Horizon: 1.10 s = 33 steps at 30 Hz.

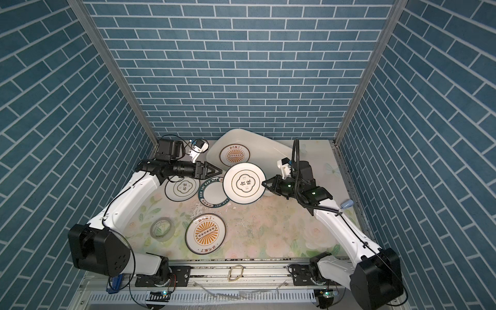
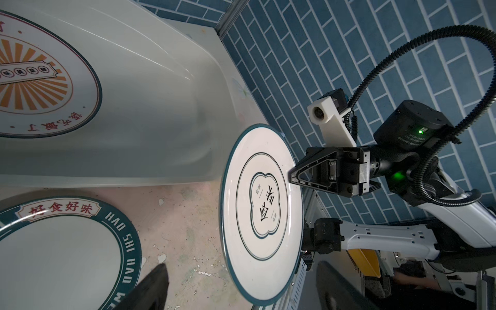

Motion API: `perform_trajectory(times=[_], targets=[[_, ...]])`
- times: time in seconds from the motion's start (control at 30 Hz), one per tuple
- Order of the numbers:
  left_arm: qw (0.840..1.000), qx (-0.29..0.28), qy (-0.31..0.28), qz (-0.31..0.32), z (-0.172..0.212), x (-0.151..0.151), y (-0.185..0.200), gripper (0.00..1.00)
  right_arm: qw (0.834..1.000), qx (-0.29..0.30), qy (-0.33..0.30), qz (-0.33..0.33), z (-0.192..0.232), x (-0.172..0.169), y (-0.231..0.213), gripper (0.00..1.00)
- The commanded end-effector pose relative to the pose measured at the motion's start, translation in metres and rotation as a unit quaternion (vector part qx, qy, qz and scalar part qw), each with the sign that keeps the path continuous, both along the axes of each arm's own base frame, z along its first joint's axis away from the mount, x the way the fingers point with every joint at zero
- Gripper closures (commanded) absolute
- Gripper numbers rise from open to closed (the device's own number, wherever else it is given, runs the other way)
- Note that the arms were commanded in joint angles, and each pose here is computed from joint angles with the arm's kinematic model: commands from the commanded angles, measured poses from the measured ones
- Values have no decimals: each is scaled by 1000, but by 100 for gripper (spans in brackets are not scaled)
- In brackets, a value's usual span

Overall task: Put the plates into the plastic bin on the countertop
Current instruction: 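Lift the cloud-emblem plate with the right gripper while the left gripper approaches, then close the left gripper on the plate rim while the right gripper opens and withdraws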

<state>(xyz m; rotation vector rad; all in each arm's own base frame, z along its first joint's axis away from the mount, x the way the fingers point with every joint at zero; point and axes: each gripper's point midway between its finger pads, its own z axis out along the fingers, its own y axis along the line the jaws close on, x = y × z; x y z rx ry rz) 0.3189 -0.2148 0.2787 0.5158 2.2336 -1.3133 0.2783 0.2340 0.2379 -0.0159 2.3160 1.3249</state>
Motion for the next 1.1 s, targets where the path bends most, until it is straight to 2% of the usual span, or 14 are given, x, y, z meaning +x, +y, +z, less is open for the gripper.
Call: perform_trajectory(times=[0.0, 0.1, 0.3, 0.4, 0.57, 0.77, 1.07], targets=[[1000, -16, 18, 4, 1, 9, -5, 20, 999, 25, -45, 16, 29, 12, 6, 100], [999, -25, 32, 0, 0, 14, -8, 27, 998, 27, -48, 13, 30, 20, 7, 100], [998, -24, 62, 6, -11, 30, -13, 33, 998, 35, -57, 3, 34, 37, 8, 100], [996, -42, 78, -6, -9, 34, -19, 40, 998, 38, -58, 3, 34, 43, 9, 100], [995, -41, 88, -12, -14, 38, -26, 53, 997, 40, -62, 0, 36, 48, 7, 100], [993, -47, 102, -22, -18, 37, -33, 54, 997, 46, -67, 2, 40, 54, 8, 100], [993, -48, 105, -31, -18, 36, -39, 69, 996, 45, -70, 6, 41, 60, 9, 100]])
